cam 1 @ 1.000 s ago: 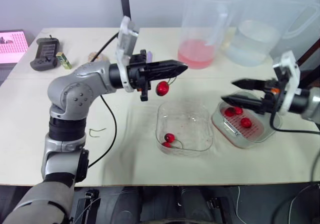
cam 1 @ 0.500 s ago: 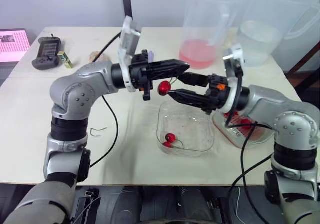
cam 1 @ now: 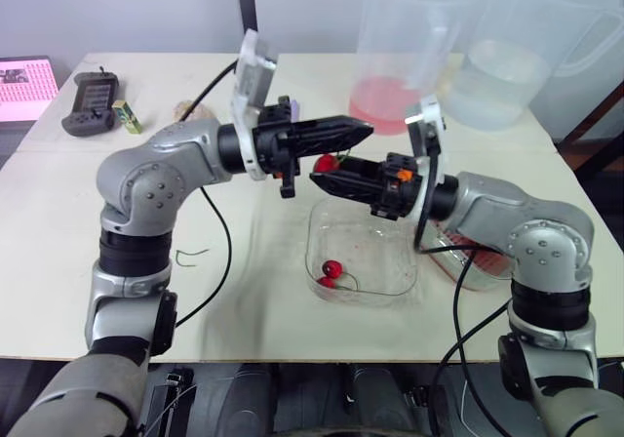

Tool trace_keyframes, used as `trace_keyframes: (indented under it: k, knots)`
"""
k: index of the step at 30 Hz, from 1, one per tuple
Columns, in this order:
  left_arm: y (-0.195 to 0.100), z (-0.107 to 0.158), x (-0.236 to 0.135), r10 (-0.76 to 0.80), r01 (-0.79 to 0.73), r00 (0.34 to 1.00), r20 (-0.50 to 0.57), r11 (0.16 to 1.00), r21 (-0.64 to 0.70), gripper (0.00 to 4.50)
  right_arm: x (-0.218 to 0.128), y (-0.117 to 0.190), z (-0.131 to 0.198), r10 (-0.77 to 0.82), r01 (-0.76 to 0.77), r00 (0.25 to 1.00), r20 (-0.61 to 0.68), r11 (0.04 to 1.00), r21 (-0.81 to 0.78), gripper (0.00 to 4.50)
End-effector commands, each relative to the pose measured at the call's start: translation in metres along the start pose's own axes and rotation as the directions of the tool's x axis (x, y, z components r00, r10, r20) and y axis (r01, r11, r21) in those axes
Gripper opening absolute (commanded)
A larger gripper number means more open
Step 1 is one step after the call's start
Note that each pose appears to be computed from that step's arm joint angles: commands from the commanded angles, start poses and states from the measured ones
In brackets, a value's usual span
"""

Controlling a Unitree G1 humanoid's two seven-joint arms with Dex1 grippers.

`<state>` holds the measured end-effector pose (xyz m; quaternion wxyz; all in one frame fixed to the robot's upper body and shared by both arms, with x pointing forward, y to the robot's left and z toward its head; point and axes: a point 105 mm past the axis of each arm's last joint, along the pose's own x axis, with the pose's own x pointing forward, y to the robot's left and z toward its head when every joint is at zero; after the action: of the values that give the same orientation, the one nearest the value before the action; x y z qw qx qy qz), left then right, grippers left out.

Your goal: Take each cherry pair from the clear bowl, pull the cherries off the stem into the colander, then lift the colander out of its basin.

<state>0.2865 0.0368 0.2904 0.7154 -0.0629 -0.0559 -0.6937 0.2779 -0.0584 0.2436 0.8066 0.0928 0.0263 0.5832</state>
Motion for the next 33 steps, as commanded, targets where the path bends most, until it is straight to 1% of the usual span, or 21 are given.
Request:
trace_keyframes:
  k: [1,5,10,12,15,17,18,20,21,24,26,29,32,33]
  knots:
    - [-0.006,0.011,-0.001,-0.015,0.014,1.000,0.021,0.999,0.044,0.00,0.000,0.009,0.007,0.034,-0.034,0.999,0.024,0.999,-0.031,1.73]
    - [-0.006,0.011,-0.001,-0.011,0.010,1.000,0.023,0.999,0.044,0.00,-0.003,0.011,-0.003,0.044,-0.045,0.999,-0.027,0.999,-0.018,1.73]
    - [-0.008,0.008,0.002,-0.036,0.036,0.999,0.012,0.999,0.039,0.00,-0.003,0.017,-0.026,0.065,-0.060,0.991,-0.119,0.997,0.043,1.73]
    - [-0.009,0.008,0.002,-0.043,0.043,0.999,0.009,0.998,0.041,0.00,-0.003,0.016,-0.031,0.056,-0.048,0.989,-0.134,0.997,0.057,1.73]
    - [-0.008,0.009,0.002,-0.042,0.041,0.999,0.009,0.998,0.044,0.00,-0.007,0.013,-0.029,0.037,-0.028,0.992,-0.121,0.997,0.076,1.73]
    - [-0.007,0.009,0.002,-0.040,0.040,0.999,0.010,0.998,0.043,0.00,-0.012,0.011,-0.016,0.034,-0.029,0.999,-0.042,0.994,0.106,1.73]
    - [-0.007,0.009,0.002,-0.041,0.041,0.999,0.008,0.998,0.042,0.00,-0.016,0.011,-0.011,0.030,-0.027,0.999,-0.025,0.994,0.104,1.73]
    - [-0.006,0.009,0.002,-0.042,0.042,0.999,0.006,0.998,0.042,0.00,-0.025,0.010,-0.007,0.018,-0.015,0.999,-0.030,0.997,0.077,1.73]
    - [-0.006,0.009,0.002,-0.042,0.042,0.999,0.005,0.998,0.043,0.00,-0.032,0.008,-0.007,0.004,-0.002,0.999,-0.040,0.998,0.063,1.73]
    - [-0.002,0.009,-0.003,-0.031,0.031,1.000,-0.007,0.998,0.060,0.00,-0.068,-0.013,0.010,-0.134,0.134,0.989,-0.055,0.991,-0.004,1.73]
    - [0.000,0.010,-0.006,-0.020,0.021,1.000,-0.014,0.997,0.078,0.00,-0.094,-0.024,0.020,-0.230,0.226,0.969,-0.085,0.972,-0.060,1.73]
    - [0.003,0.011,-0.011,-0.006,0.009,1.000,-0.025,0.995,0.099,0.00,-0.134,-0.040,0.018,-0.389,0.353,0.893,-0.224,0.917,-0.186,1.73]
    - [0.005,0.008,-0.015,0.002,0.003,0.999,-0.038,0.994,0.110,0.00,-0.164,-0.053,0.015,-0.486,0.416,0.818,-0.307,0.869,-0.267,1.73]
    - [0.005,0.007,-0.016,0.005,-0.001,0.999,-0.039,0.994,0.111,0.00,-0.174,-0.058,0.012,-0.521,0.436,0.781,-0.344,0.849,-0.299,1.73]
